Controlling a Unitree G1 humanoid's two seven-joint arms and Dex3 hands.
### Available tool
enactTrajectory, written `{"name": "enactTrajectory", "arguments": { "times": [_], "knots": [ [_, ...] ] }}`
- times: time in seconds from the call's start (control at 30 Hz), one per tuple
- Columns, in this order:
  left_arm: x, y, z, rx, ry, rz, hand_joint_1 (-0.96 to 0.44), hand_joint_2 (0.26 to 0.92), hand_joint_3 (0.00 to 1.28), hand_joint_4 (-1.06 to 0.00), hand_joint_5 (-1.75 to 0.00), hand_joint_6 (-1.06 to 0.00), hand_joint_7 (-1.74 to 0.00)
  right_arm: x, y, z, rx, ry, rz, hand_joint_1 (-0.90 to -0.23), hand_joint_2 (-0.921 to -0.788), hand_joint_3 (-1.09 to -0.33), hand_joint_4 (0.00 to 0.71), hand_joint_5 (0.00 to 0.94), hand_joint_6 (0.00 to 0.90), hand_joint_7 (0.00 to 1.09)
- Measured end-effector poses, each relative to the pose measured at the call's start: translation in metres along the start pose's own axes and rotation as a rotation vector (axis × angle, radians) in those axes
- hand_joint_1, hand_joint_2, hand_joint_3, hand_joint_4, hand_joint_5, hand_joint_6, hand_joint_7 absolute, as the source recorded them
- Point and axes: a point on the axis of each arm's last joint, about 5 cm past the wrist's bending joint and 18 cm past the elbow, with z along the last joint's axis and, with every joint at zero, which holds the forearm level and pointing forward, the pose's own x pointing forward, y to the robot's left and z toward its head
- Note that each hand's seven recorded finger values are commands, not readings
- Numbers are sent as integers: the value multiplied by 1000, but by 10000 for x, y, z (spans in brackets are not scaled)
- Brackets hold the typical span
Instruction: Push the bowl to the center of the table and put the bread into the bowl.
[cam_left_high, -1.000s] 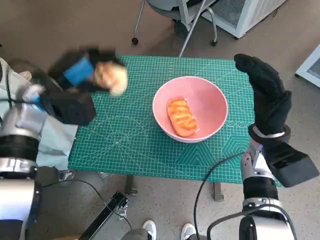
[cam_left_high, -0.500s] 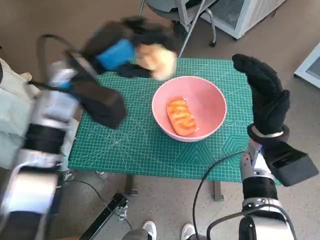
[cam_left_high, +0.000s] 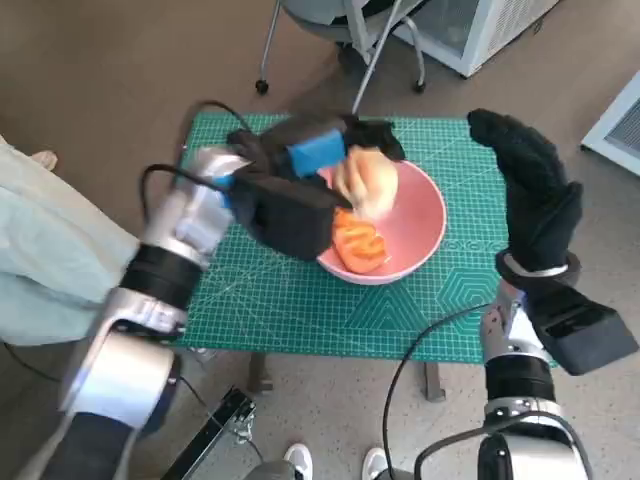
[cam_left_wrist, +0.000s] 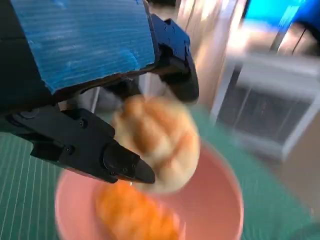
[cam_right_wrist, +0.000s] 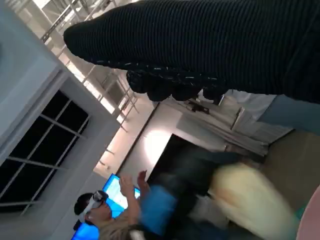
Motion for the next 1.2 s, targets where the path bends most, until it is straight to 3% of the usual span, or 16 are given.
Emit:
{"name": "enactTrajectory", "arguments": {
  "times": [0.27, 0.43, 0.67, 0.83, 0.9, 1.0, 1.1, 1.2],
  "knots": [
    [-2, -43, 3, -79, -77, 57, -347, 867, 60, -59, -28, -22, -503, 10, -14, 18, -7, -12, -6, -596, -921, -732, 301, 0, -1, 805],
    [-53, -89, -39, -153, -153, 135, -367, 903, 21, -127, -22, -112, -438, 18, -16, 26, -8, -18, -7, -595, -921, -733, 295, 0, -1, 789],
    [-199, -132, -151, -338, -284, 362, -378, 920, 33, -274, -22, -298, -289, 49, -19, 50, -10, -38, -7, -595, -921, -734, 302, 5, 1, 784],
    [-313, -200, -198, -488, -405, 565, -393, 921, 86, -339, -27, -367, -254, 77, -18, 68, -12, -50, -14, -589, -921, -735, 304, 5, 3, 785],
    [-364, -253, -202, -550, -456, 643, -385, 921, 113, -351, -21, -330, -319, 93, -18, 79, -14, -57, -21, -584, -921, -735, 305, 5, 3, 785],
    [-424, -317, -178, -627, -519, 723, -366, 921, 174, -344, -8, -154, -619, 121, -15, 96, -22, -64, -22, -573, -921, -736, 308, 6, 4, 785],
    [-476, -388, -142, -707, -572, 782, -363, 921, 198, -337, -3, -100, -712, 154, -7, 111, -27, -68, -23, -564, -921, -736, 309, 6, 5, 783],
    [-527, -460, -127, -784, -610, 831, -365, 921, 201, -336, -4, -114, -691, 200, 7, 130, -29, -70, -20, -553, -921, -737, 310, 6, 7, 780]
  ]
}}
